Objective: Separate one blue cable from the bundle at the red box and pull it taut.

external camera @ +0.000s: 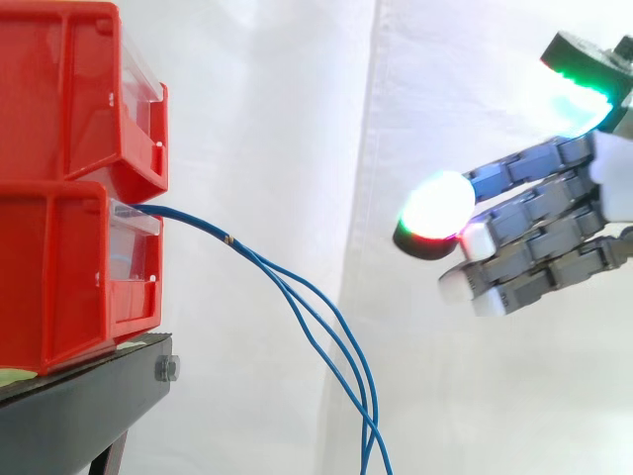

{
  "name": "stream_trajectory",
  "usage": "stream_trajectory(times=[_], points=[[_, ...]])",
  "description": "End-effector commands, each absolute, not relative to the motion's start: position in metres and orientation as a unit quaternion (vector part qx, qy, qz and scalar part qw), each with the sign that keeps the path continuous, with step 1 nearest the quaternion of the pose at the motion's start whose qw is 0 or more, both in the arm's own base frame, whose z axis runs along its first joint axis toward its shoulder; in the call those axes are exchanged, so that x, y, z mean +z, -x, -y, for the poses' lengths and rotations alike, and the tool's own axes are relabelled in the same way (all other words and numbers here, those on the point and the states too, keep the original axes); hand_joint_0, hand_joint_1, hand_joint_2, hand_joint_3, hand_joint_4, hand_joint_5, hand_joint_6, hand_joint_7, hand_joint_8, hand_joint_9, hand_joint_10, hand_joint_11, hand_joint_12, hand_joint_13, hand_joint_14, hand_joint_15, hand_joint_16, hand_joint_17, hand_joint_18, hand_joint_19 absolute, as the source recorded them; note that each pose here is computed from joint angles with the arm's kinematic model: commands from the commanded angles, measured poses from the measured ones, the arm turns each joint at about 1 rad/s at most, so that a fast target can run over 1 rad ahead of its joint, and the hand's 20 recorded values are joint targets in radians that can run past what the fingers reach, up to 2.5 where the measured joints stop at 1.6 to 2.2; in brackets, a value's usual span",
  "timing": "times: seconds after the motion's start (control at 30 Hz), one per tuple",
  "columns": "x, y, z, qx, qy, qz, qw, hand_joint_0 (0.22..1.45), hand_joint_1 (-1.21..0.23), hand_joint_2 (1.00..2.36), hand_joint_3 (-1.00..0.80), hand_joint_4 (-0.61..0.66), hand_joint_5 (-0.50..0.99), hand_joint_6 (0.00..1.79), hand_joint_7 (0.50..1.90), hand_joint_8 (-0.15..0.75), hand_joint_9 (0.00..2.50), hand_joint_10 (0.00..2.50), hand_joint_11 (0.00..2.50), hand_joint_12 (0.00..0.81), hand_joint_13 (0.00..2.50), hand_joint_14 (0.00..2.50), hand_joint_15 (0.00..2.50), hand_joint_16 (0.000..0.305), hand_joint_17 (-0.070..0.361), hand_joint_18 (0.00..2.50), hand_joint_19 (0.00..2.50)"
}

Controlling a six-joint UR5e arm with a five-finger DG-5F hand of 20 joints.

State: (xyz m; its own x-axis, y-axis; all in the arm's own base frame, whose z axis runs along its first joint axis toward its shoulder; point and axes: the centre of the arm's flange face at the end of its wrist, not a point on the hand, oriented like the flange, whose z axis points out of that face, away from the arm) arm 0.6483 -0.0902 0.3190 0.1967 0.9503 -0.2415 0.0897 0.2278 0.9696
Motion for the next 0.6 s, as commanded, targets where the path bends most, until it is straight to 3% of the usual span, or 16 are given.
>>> stream_trajectory(times=[0.0, 0.1, 0.3, 0.57], points=[[0.310, -0.662, 0.087, 0.365, -0.503, -0.520, 0.586, 0.50, -0.87, 1.00, -0.50, 0.19, -0.23, 0.50, 0.90, 0.269, 0.42, 0.02, 0.60, 0.389, 0.34, 0.01, 0.30, 0.053, 0.120, 0.21, 0.38], [0.291, -0.674, 0.086, 0.364, -0.506, -0.523, 0.581, 0.52, -0.93, 1.00, -0.50, 0.18, -0.23, 0.50, 0.89, 0.261, 0.41, 0.02, 0.59, 0.381, 0.33, 0.01, 0.29, 0.051, 0.114, 0.21, 0.36], [0.287, -0.684, 0.086, 0.371, -0.504, -0.514, 0.587, 0.53, -0.96, 1.00, -0.50, 0.18, -0.24, 0.50, 0.88, 0.259, 0.40, 0.02, 0.59, 0.381, 0.34, 0.01, 0.29, 0.048, 0.109, 0.22, 0.34], [0.282, -0.689, 0.088, 0.373, -0.495, -0.510, 0.597, 0.44, -0.72, 1.00, -0.50, 0.27, -0.19, 0.50, 0.92, 0.318, 0.50, 0.02, 0.58, 0.423, 0.39, 0.01, 0.30, 0.056, 0.125, 0.25, 0.39]])
